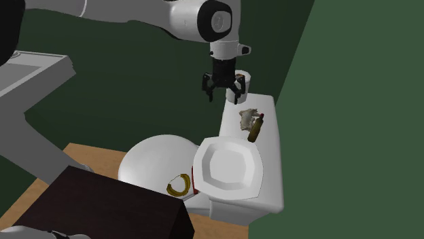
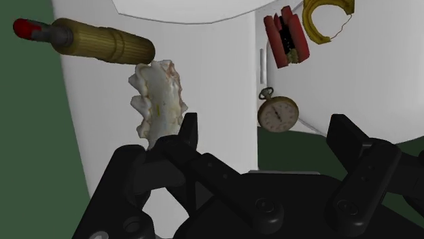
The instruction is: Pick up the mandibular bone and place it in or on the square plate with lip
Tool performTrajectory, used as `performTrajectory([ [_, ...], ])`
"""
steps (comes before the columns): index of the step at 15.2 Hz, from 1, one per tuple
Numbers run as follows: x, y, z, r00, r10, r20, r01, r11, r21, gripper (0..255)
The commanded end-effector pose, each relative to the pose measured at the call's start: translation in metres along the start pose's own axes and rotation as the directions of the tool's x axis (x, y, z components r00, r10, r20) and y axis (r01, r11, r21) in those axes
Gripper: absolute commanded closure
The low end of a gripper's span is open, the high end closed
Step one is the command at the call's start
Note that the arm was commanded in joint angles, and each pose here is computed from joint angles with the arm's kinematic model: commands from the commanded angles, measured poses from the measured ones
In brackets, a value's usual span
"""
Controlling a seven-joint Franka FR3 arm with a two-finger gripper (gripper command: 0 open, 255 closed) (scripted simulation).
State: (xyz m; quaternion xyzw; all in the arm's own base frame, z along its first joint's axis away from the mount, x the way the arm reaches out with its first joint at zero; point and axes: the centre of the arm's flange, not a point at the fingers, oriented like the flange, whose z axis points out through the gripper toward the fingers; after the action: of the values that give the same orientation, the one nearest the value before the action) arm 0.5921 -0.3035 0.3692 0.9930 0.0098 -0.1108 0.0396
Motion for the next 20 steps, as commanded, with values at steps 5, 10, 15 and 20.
performTrajectory([
  [5, 0.044, 0.043, 0.025, 1.000, -0.010, 0.010, 0.010, 1.000, -0.006, 0],
  [10, 0.044, 0.043, 0.052, 1.000, -0.010, 0.010, 0.010, 1.000, -0.006, 0],
  [15, 0.044, 0.043, 0.060, 1.000, -0.010, 0.010, 0.010, 1.000, -0.006, 0],
  [20, 0.044, 0.043, 0.060, 1.000, -0.010, 0.010, 0.010, 1.000, -0.006, 255],
])
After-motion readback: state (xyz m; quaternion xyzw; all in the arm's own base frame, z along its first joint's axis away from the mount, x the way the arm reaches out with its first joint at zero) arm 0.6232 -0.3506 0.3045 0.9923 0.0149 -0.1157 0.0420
